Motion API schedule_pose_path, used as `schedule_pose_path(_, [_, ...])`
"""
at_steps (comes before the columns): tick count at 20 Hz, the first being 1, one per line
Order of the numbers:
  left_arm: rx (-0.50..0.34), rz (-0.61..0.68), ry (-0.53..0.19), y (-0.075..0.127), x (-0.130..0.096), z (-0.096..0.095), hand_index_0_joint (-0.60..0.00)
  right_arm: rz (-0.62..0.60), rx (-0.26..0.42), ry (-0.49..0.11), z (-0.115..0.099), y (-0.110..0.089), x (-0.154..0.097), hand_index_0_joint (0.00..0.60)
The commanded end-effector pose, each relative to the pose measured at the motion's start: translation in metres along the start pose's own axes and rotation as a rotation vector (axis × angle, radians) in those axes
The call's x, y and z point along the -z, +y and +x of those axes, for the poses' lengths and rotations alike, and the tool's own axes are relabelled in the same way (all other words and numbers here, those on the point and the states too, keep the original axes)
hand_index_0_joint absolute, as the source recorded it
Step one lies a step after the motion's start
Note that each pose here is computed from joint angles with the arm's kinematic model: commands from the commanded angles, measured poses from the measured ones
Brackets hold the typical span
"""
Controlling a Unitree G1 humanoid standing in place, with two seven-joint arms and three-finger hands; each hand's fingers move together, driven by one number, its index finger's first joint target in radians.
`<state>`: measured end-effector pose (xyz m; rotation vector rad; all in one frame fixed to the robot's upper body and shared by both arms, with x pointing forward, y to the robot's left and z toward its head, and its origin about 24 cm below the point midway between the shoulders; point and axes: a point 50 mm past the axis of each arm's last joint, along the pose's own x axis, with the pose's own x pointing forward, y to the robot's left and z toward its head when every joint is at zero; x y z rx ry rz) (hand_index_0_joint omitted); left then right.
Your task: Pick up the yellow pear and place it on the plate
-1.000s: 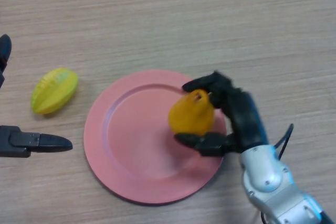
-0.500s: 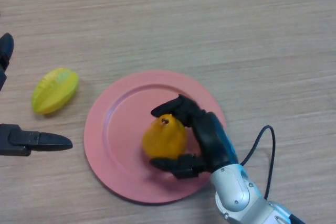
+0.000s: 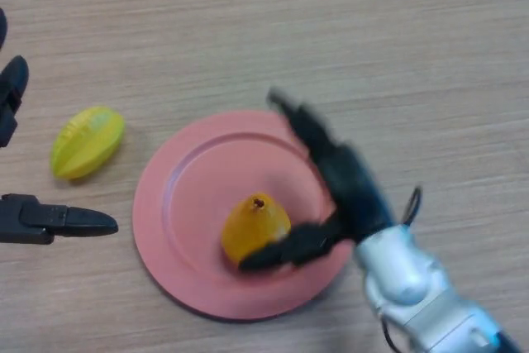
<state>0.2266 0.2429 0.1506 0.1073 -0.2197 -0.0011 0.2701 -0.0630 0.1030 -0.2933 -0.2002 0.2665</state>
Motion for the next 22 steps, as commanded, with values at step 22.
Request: schedule_pose_path(22, [0.124, 0.069, -0.164, -0.024, -0.040, 0.007, 0.000, -0.034, 0.155, -0.134, -0.080, -0.102, -0.062, 0.000])
